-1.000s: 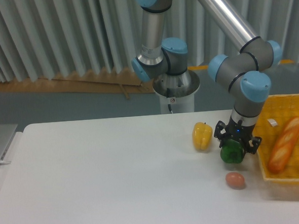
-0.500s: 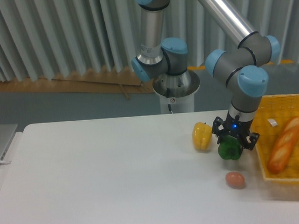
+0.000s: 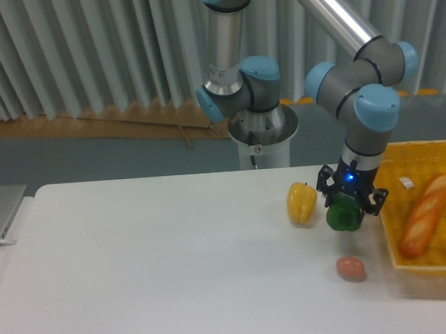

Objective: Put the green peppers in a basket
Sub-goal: 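Lift the green pepper and carry it over the basket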

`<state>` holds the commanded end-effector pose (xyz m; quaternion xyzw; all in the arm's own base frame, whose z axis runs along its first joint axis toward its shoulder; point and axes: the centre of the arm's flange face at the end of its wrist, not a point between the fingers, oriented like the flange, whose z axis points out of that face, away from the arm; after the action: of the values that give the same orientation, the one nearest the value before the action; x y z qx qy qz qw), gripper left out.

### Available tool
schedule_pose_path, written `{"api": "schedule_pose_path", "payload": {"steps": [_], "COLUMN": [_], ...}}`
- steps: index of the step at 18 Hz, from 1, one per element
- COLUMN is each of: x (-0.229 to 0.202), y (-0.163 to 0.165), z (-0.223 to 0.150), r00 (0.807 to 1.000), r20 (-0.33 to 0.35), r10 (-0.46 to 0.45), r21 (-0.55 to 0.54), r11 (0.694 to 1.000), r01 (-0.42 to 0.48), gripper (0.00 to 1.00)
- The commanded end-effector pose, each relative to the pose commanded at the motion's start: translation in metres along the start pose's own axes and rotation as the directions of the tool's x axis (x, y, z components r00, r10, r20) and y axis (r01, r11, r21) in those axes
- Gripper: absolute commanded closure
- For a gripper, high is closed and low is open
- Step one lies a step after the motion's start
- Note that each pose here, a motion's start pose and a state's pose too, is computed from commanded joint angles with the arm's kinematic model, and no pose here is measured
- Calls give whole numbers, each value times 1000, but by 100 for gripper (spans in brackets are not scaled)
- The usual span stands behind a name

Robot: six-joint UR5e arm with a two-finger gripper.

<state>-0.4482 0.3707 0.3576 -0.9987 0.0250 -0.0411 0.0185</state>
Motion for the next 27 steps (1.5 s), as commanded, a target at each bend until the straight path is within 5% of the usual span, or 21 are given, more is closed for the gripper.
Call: {"api": "schedule_pose_path", "payload": {"steps": [5, 8, 12, 15, 18, 20, 24, 26, 27], "x": [-10, -15, -23, -35, -44, -51, -64, -69, -70], "y": [15, 23, 30, 45, 59, 68, 81, 85, 86], "z": [-15, -19, -28, -37, -40, -48, -49, -46, -45], "r00": [995, 976, 966, 932, 918, 836, 790, 708, 693], "r20": [24, 19, 34, 50, 58, 72, 80, 75, 73], "r10": [98, 217, 257, 359, 392, 544, 608, 703, 717], "r21": [12, 10, 10, 7, 2, -11, -24, -26, -27], "r11": [995, 976, 966, 933, 920, 839, 793, 711, 696], "r01": [-98, -217, -257, -360, -393, -544, -609, -703, -717], "gripper": [57, 57, 57, 57, 57, 57, 57, 57, 57]}}
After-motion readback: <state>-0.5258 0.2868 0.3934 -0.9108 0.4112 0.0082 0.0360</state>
